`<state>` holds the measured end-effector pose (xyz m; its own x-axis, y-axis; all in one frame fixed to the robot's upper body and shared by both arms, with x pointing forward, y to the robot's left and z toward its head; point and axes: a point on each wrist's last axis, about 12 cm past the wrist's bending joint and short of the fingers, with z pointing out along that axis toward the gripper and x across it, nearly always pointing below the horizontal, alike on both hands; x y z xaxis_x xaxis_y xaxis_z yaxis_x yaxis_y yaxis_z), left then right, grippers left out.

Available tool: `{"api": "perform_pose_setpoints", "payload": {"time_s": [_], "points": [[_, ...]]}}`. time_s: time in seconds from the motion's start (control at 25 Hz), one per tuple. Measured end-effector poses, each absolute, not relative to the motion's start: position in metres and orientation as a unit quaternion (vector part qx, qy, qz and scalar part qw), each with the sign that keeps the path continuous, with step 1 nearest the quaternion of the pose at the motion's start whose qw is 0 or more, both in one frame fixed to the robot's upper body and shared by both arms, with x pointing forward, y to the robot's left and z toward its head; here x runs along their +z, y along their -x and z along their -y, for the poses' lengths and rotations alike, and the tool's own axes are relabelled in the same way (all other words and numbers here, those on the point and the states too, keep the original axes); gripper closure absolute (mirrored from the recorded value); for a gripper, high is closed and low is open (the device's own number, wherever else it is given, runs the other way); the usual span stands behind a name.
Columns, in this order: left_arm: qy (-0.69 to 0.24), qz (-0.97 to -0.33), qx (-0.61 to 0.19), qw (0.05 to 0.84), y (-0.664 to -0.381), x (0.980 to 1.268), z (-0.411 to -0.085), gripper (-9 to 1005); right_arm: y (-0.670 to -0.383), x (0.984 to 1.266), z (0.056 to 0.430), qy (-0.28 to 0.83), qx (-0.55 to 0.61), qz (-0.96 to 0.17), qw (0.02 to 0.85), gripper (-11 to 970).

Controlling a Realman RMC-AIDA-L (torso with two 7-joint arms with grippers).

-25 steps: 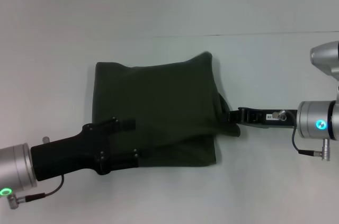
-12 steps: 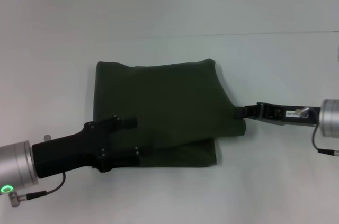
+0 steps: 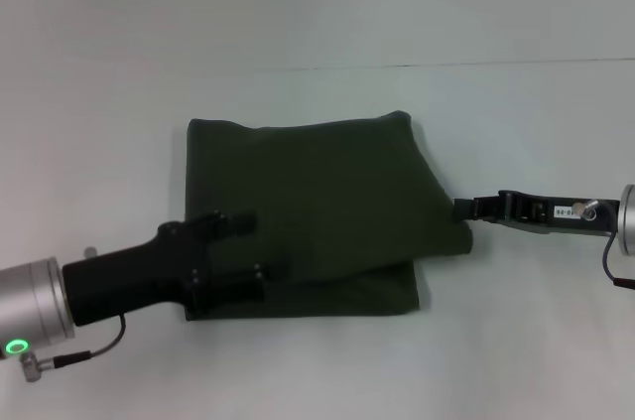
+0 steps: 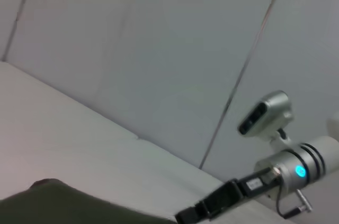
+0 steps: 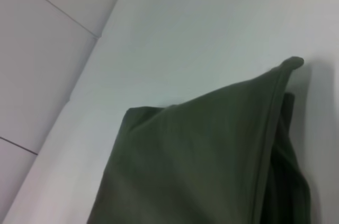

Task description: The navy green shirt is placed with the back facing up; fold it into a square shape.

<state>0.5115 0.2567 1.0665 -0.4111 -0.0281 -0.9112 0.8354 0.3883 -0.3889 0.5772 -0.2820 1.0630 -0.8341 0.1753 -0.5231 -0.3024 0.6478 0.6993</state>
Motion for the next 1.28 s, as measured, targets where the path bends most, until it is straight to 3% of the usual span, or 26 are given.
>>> {"api": "perform_pose_setpoints", "payload": {"time_s": [0.12, 0.32, 0.6, 0.76, 1.2, 1.28], "points": [[-0.273, -0.703, -0.464, 0.465, -0.517, 1.067, -0.259, 84, -0.575, 1.062, 0.287, 0.038, 0.413, -0.861, 0.294, 934], [-0.222, -0.721, -0.444, 0.484, -0.535, 1.072, -0.264, 84, -0.572, 1.076, 0.319, 0.016, 0.404, -0.847, 0.345, 723], [-0.102, -0.758, -0.398, 0.507, -0.559, 1.07, -0.28, 88, -0.565, 1.113, 0.353, -0.003, 0.455, -0.795, 0.4, 571], [-0.045, -0.776, -0.379, 0.501, -0.573, 1.068, -0.284, 92, -0.57, 1.123, 0.35, -0.004, 0.474, -0.785, 0.399, 484], [0.024, -0.821, -0.314, 0.477, -0.599, 1.053, -0.275, 103, -0.586, 1.131, 0.327, 0.031, 0.484, -0.788, 0.379, 45], [0.021, -0.826, -0.305, 0.474, -0.602, 1.051, -0.272, 105, -0.586, 1.131, 0.324, 0.033, 0.484, -0.789, 0.378, 39]]}}
